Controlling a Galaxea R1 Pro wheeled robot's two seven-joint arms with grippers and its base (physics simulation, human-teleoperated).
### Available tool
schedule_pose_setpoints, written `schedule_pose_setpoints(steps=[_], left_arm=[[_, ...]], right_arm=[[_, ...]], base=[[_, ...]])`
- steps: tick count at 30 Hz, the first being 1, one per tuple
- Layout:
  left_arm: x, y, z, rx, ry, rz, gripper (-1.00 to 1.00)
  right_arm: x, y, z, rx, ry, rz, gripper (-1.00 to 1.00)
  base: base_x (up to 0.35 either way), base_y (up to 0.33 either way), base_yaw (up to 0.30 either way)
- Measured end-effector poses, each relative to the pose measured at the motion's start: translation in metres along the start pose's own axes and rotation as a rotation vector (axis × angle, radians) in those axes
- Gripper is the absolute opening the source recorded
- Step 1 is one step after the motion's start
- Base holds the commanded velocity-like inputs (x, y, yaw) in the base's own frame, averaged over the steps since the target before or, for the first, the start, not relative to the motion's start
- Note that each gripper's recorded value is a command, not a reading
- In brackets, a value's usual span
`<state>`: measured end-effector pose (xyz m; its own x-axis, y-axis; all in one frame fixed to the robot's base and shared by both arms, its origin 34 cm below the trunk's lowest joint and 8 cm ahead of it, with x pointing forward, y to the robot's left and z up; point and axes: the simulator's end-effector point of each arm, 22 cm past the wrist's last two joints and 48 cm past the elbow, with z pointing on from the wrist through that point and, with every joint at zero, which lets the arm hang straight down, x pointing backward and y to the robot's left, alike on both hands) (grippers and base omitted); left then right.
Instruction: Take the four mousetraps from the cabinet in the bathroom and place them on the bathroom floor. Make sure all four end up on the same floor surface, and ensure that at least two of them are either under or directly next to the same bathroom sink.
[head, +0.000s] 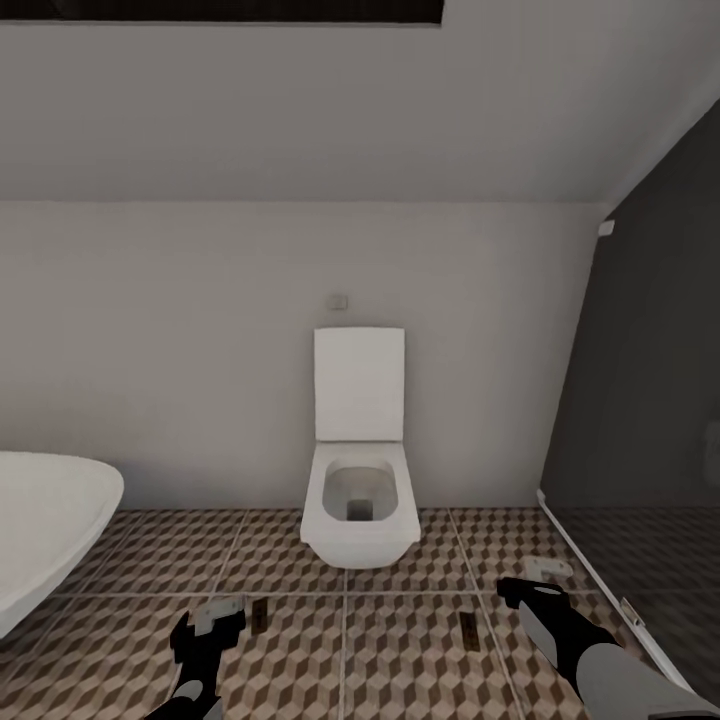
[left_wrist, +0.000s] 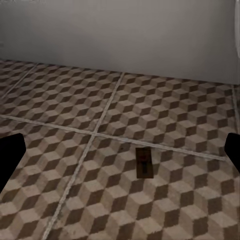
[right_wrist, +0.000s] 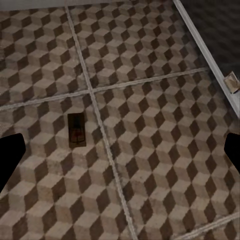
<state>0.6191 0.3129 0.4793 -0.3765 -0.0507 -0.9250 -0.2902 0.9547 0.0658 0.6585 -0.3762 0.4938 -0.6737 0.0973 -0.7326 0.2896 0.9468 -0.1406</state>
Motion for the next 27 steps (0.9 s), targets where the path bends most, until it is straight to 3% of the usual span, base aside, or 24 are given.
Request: schedule_pose_setpoints(steps=[27], left_arm=[[-0.056,0.001,-0.012,-0.002,0.002,0.001,1.0]], right_arm=[[-0.051,-0.005,-0.03,0.002,-0.004,-0.001,1.0]], base=[[0.0,0.0,0.0]])
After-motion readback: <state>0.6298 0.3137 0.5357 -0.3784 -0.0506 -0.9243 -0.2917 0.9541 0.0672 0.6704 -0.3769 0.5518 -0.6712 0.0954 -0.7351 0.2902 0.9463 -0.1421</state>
